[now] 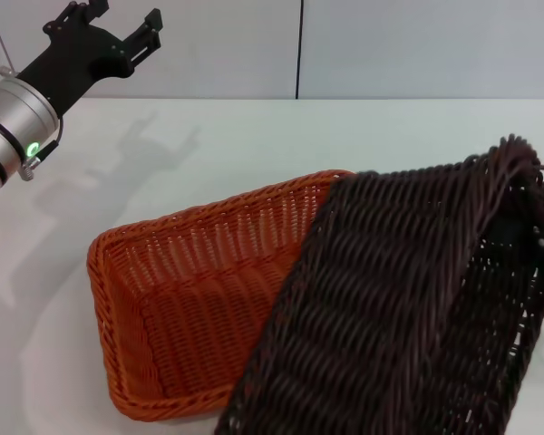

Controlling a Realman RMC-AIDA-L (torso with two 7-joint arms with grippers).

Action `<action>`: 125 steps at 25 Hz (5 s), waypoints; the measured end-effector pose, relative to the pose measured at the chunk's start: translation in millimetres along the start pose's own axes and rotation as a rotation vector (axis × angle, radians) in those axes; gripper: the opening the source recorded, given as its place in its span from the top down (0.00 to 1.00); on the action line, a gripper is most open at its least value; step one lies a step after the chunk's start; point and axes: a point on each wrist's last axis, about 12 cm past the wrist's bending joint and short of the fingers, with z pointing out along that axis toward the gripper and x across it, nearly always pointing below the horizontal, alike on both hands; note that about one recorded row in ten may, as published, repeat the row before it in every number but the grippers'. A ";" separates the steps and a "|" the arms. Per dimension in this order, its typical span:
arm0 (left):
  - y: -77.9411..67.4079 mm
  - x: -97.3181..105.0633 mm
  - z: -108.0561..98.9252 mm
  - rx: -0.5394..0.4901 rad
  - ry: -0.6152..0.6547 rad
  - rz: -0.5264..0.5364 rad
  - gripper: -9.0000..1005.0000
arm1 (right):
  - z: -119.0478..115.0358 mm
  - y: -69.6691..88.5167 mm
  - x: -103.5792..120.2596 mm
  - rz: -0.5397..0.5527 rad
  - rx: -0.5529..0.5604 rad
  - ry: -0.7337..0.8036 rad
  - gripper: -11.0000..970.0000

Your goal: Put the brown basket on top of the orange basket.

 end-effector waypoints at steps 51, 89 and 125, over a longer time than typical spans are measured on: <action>-4.7 -9.1 16.1 0.007 -0.012 0.065 0.20 | 55.0 71.5 113.5 0.186 0.580 -0.402 0.85; 6.7 -0.3 -24.1 -0.074 -0.129 -0.042 0.20 | 2.2 7.1 69.1 -0.122 0.878 -0.467 0.37; 11.6 34.2 -109.5 -0.310 -0.306 -0.215 0.21 | -4.5 -55.8 31.3 -0.361 1.242 -0.473 0.37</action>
